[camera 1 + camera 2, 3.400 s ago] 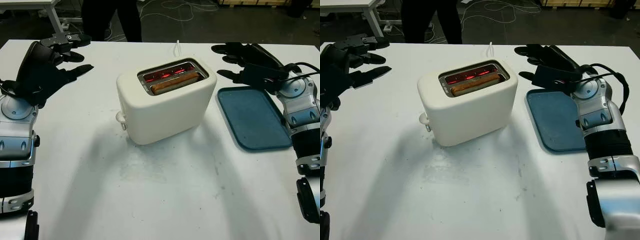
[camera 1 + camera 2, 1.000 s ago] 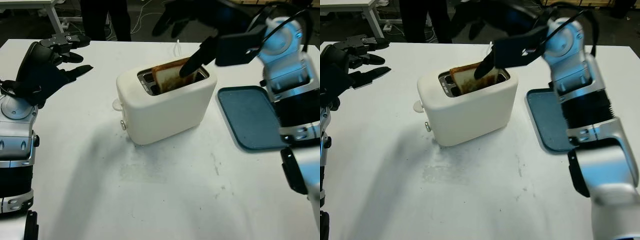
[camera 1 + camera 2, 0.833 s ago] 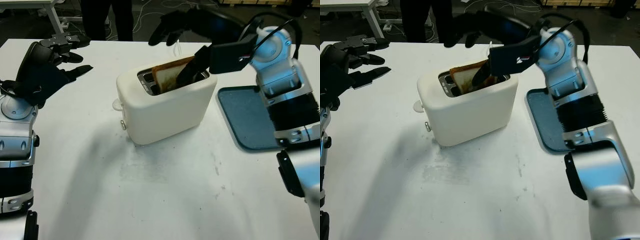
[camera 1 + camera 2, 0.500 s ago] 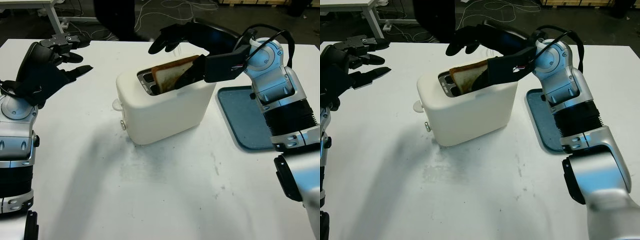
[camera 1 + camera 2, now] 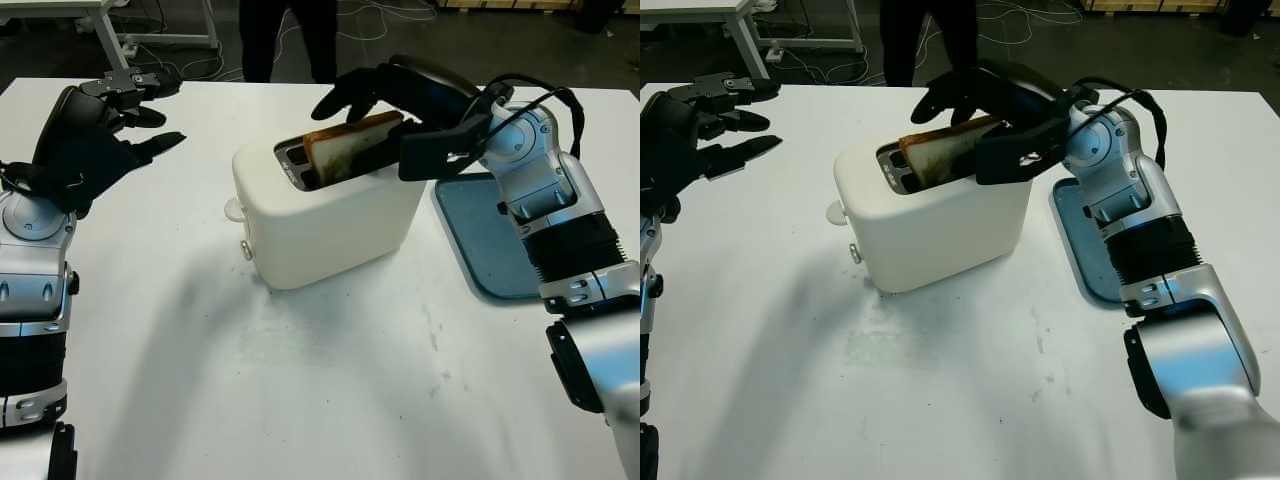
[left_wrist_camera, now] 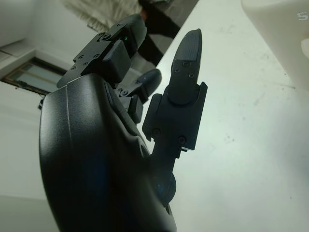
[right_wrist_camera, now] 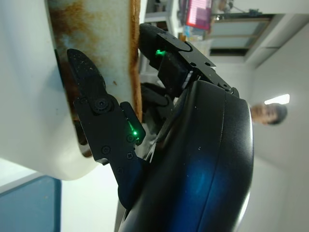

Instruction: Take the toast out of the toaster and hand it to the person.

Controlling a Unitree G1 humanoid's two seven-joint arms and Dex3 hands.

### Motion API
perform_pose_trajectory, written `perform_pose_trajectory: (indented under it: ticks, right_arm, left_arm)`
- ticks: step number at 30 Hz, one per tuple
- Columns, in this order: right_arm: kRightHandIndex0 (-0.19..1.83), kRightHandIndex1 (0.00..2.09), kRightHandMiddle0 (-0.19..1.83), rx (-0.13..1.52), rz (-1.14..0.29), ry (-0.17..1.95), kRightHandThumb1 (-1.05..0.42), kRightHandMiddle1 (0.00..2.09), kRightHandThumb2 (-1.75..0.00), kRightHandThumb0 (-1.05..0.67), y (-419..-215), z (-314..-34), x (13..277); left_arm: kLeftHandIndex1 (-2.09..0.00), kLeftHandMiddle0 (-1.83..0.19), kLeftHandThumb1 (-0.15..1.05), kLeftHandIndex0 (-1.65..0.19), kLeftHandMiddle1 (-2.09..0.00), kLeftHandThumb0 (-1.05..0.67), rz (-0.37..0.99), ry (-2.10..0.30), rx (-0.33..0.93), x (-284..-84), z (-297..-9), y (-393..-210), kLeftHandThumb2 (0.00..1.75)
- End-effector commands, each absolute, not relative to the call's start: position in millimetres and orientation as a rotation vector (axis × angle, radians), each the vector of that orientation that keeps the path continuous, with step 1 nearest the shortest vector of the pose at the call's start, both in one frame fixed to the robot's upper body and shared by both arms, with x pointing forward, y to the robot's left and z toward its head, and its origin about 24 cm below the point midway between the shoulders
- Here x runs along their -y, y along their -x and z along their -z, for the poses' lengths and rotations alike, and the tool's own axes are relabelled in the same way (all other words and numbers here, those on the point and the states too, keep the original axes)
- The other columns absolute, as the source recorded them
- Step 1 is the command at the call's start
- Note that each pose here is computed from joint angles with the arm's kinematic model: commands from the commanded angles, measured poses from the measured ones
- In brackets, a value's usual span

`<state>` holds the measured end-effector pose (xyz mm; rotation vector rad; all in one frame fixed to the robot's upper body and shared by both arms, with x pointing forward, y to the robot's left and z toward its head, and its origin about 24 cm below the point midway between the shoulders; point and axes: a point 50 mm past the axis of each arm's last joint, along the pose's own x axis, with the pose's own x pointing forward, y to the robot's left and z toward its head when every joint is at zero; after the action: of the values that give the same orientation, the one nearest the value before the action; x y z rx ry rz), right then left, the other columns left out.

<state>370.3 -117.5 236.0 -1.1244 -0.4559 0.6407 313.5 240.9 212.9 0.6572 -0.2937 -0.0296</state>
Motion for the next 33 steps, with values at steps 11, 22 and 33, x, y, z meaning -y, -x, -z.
perform_pose_trajectory:
  ticks: [11, 22, 33]
  right_arm:
    - [1.02, 1.74, 0.72, 0.52, -0.541, 1.198, -0.92, 1.7, -0.16, -0.37, -372, -247, 123]
    - [1.04, 1.75, 0.78, 0.708, -0.288, 0.787, -0.92, 1.62, -0.17, -0.46, -377, -312, 155]
    - [1.14, 1.75, 0.9, 0.661, -0.052, 0.336, -0.92, 1.75, -0.11, -0.45, -389, -336, 204]
  left_arm:
    - [-0.18, -0.38, 0.92, -0.58, -0.78, -0.44, 0.032, -0.653, 0.281, -240.5, -212, -313.1, 0.1]
    - [-0.18, -0.36, 0.92, -0.57, -0.79, -0.43, 0.027, -0.652, 0.266, -240.0, -211, -312.2, 0.11]
    - [-0.17, -0.36, 0.92, -0.57, -0.78, -0.42, 0.031, -0.642, 0.262, -239.9, -211, -312.0, 0.11]
